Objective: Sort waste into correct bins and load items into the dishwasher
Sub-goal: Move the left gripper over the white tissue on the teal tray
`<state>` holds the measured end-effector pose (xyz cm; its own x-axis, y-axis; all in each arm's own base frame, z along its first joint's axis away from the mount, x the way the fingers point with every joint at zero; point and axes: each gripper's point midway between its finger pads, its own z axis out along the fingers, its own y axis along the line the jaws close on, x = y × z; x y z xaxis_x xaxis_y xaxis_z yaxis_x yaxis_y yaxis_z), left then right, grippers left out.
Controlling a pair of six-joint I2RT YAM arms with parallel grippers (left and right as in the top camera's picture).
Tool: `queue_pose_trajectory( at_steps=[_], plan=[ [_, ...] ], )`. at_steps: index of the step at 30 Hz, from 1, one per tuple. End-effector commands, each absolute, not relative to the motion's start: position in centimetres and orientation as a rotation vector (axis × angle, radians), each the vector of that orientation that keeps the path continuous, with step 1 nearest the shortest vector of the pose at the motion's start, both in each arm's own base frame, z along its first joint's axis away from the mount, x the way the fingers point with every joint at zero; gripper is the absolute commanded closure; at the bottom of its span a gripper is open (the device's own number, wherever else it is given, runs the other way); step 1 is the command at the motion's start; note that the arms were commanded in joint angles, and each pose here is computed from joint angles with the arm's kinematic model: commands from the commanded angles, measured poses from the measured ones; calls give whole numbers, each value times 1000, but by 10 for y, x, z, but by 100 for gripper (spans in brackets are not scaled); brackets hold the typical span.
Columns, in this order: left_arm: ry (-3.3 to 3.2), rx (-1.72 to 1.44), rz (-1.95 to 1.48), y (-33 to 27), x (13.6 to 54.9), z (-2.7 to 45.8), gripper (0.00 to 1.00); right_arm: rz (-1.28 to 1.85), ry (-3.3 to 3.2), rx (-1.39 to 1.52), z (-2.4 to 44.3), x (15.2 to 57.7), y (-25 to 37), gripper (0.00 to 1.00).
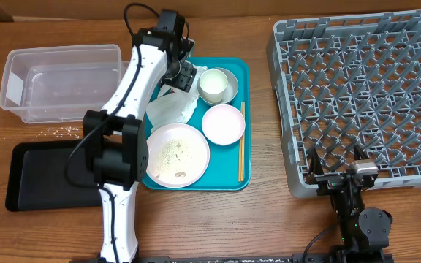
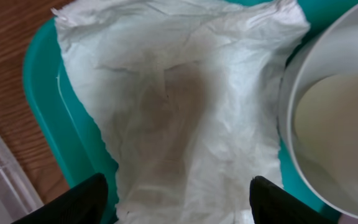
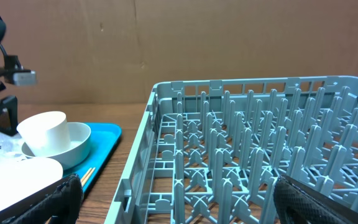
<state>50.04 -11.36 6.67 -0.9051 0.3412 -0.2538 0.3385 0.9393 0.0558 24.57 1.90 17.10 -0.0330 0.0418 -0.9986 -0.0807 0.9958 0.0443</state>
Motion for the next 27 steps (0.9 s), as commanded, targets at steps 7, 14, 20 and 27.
queue_pose_trajectory(
  at_steps=[7, 14, 20, 27],
  plan=[
    [2809, 428, 17, -111, 513, 69, 36, 98, 1595, -30, 170, 246, 19, 0],
    [2819, 425, 19, -109, 513, 58, 40, 98, 1595, -30, 170, 246, 19, 0],
    [2813, 420, 22, -109, 515, 56, 42, 98, 1595, -30, 170, 246, 19, 0],
    [2802, 416, 27, -109, 518, 56, 44, 98, 1595, -31, 170, 246, 19, 0]
  ],
)
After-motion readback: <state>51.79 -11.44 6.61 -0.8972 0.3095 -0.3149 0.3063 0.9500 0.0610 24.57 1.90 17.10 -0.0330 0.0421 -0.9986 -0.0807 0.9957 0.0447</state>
